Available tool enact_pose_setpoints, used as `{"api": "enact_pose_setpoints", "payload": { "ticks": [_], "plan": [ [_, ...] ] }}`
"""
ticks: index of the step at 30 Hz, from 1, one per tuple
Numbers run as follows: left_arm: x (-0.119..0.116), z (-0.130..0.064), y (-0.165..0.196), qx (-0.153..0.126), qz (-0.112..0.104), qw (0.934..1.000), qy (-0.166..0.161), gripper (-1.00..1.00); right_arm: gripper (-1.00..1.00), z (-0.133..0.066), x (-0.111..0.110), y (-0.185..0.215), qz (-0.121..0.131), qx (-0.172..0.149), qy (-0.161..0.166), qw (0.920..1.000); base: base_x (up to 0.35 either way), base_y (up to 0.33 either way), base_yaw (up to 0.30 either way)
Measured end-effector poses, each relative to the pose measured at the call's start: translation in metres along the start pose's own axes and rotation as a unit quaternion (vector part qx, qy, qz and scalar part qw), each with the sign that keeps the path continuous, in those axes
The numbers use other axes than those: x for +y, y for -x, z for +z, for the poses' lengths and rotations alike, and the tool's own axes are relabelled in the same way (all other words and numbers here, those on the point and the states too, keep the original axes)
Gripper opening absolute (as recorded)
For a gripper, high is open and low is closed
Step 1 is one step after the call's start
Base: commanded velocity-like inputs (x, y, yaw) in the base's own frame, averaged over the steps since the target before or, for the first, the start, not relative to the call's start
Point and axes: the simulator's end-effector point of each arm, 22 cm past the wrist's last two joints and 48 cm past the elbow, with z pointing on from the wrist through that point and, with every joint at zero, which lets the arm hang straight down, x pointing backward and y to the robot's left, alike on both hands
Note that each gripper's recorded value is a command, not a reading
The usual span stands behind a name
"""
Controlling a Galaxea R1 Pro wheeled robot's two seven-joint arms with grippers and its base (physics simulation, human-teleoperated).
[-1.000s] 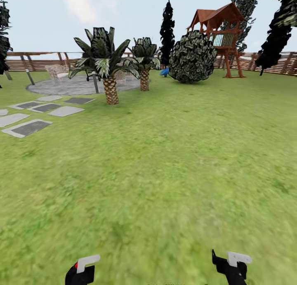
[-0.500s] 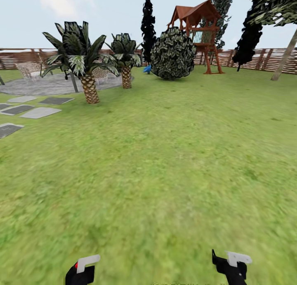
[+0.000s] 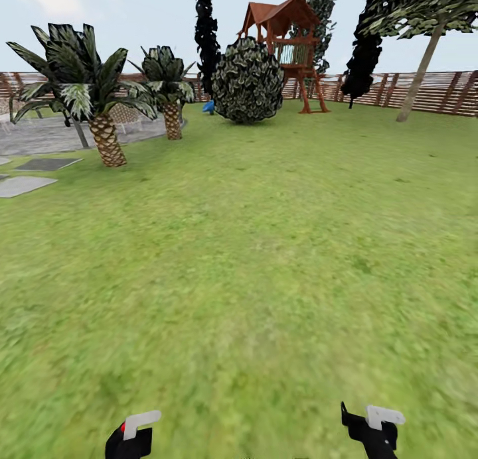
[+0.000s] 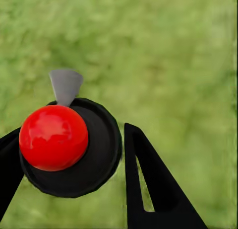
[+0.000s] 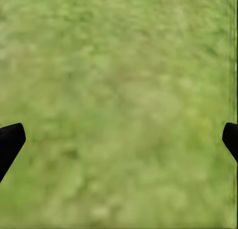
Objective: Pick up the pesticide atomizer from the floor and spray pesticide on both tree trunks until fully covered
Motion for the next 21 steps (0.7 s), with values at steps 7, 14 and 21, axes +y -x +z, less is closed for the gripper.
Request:
{"api": "enact_pose_setpoints", "payload": {
  "ticks": [7, 14, 21],
  "plan": [
    [0.0, 0.001, -0.004, 0.004, 0.001, 1.0, 0.0, -1.0, 1.0, 0.0, 0.0, -0.004, -0.001, 0.004, 0.0, 1.0, 0.0, -0.277, -0.218],
    [0.0, 0.002, -0.008, 0.008, 0.003, 1.0, 0.0, -1.0, 1.0, 0.001, 0.0, -0.008, -0.002, 0.008, 0.0, 1.0, 0.0, -0.277, -0.218],
    [0.0, 0.002, -0.012, 0.012, 0.004, 0.9999, 0.0, -1.0, 1.0, 0.001, 0.0, -0.012, -0.003, 0.012, -0.001, 0.9999, 0.0, -0.277, -0.218]
  ]
}}
